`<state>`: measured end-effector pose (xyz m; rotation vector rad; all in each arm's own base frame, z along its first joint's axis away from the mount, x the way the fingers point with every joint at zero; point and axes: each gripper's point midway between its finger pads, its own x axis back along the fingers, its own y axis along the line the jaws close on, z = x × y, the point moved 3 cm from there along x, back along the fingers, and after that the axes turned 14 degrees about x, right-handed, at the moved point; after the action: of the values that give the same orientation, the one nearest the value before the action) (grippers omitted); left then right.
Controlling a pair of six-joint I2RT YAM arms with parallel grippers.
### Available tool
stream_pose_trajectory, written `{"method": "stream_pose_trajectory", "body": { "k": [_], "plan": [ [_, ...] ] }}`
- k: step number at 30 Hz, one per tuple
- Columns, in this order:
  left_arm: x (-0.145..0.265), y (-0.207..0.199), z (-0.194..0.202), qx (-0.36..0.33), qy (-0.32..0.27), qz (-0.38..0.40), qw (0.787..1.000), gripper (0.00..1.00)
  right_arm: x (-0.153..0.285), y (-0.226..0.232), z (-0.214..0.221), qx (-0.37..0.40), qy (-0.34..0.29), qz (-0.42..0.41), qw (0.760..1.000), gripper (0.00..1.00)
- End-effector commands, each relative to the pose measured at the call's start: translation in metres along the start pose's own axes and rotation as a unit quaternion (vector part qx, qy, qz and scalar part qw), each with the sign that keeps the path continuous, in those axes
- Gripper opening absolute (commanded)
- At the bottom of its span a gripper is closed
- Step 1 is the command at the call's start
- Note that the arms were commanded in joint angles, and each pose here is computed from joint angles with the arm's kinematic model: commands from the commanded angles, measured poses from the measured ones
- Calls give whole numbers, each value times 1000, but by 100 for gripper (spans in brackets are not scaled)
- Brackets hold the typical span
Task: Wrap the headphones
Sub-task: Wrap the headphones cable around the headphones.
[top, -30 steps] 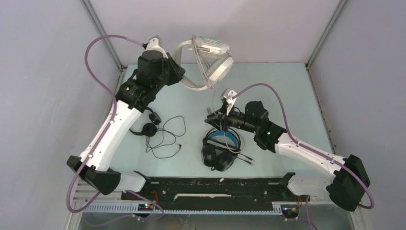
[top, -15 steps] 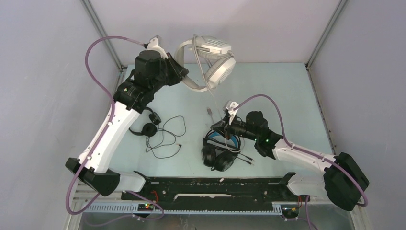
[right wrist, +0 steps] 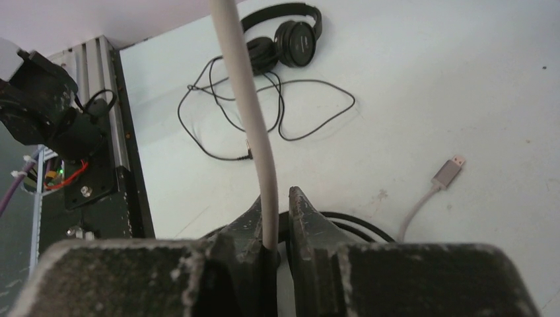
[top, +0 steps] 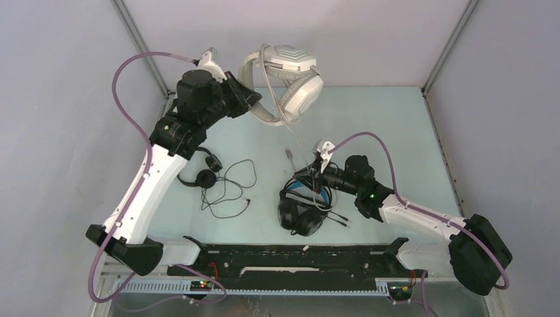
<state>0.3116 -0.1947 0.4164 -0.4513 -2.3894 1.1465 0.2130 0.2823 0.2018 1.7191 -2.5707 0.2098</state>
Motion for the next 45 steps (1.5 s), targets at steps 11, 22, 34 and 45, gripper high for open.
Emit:
{"method": "stream_pose_trajectory", "body": {
  "k": [11,22,34,45],
  "plan": [
    [22,-49,-20,35,-28,111,993,0,5,0,22,0,-17,-8,1000,26],
    [25,-53,-22,29,-25,115,993,0,8,-10,47,-30,-14,3,999,14],
    [38,-59,-17,-41,20,135,990,0,28,-64,39,-88,-41,89,991,0],
    [52,-57,25,-140,160,198,957,0,48,-134,14,-119,-50,199,972,0]
  ]
}}
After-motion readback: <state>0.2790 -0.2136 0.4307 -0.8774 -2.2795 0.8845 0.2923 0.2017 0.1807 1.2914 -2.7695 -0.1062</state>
